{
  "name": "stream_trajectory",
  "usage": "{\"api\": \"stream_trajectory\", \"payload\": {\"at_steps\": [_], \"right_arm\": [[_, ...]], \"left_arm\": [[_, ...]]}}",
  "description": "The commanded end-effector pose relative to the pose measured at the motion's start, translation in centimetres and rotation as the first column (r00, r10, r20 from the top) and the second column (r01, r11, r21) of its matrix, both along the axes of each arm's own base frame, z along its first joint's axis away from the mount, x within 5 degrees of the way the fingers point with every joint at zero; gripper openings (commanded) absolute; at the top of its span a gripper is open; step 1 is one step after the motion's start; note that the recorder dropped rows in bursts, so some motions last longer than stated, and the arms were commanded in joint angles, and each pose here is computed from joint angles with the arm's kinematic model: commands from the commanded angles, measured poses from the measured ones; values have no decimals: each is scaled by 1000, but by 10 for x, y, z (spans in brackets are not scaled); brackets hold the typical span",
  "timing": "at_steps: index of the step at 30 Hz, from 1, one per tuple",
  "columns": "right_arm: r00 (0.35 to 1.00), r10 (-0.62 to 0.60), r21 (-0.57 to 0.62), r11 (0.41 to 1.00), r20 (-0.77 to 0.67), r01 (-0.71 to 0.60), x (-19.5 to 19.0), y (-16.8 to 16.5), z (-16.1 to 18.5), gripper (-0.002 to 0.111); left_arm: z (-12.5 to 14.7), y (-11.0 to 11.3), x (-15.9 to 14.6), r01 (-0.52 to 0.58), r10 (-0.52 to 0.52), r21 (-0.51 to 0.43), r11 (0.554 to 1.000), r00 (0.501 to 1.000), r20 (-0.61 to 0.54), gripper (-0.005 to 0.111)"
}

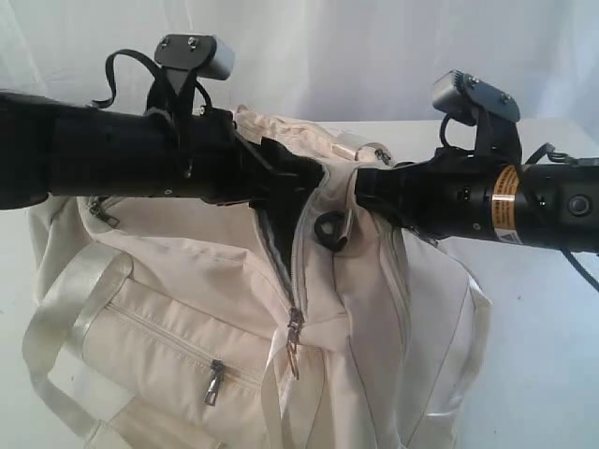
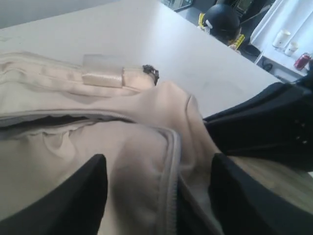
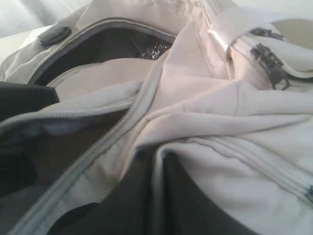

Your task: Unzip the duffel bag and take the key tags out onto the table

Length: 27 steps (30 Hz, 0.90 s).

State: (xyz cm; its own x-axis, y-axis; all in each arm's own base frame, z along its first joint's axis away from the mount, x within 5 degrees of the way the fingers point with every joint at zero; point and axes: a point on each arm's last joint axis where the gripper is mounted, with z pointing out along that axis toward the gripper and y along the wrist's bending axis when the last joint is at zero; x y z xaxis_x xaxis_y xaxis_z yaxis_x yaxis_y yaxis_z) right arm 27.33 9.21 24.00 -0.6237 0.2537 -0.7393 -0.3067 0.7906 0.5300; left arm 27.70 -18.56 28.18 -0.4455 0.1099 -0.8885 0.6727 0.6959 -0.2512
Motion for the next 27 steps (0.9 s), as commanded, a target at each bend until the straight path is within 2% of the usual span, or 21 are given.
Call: {"api": "stream_trajectory", "payload": {"at_steps": [1,2,3,4,5,6,7,9,12,15,17,18,19,20,22,24,27], "right_arm": [[1000,17,16,1000,21,-17,0,2,4,0],[1000,18,13,1000,23,-19,0,2,4,0],[1000,18,11,1000,24,-19,0,2,4,0],[999,20,-5,1000,31,-20,0,2,3,0],[1000,2,-20,1000,26,-1,1,0,2,0],[1000,-12,-34,999,22,13,1,-1,1,0],[999,-40,-81,996,23,41,3,-5,-1,0],[992,-123,-174,977,11,123,5,-15,-6,0],[964,-266,-294,922,-12,251,7,-31,-12,0],[941,-338,-347,883,-6,315,9,-40,-11,0],[913,-407,-386,839,21,383,14,-47,-3,0],[879,-471,-423,785,68,453,19,-55,7,0],[859,-503,-435,755,97,491,22,-59,12,0],[809,-567,-422,702,155,573,25,-65,21,0],[773,-606,-392,676,185,624,27,-69,26,0],[765,-615,-368,678,190,637,27,-69,29,0],[777,-602,-361,694,183,623,27,-67,28,0]], "left_arm": [[-13,-4,3,10,-8,30,999,999,-51,64],[-14,-4,4,8,-6,35,999,999,-51,63],[-15,-4,4,8,-6,40,999,999,-51,57],[-15,-4,4,9,-7,56,998,999,-40,45],[-16,-3,4,22,-21,82,996,1000,-21,20],[-16,-3,4,27,-27,93,995,1000,-9,8],[-15,-2,5,22,-24,114,993,1000,15,0],[-2,3,2,-12,6,109,994,998,56,0],[43,17,-19,-45,38,38,998,983,179,0],[103,40,-63,-43,77,-116,992,949,305,0],[125,54,-91,-22,90,-192,981,932,351,0],[133,64,-110,-13,102,-231,973,921,377,0],[135,69,-119,-9,108,-252,968,918,382,0],[136,77,-134,-5,120,-289,957,917,381,0],[130,83,-145,-5,123,-309,951,923,365,0],[118,85,-148,-14,122,-309,951,934,335,0],[95,85,-146,-38,116,-246,968,944,308,0]]}}
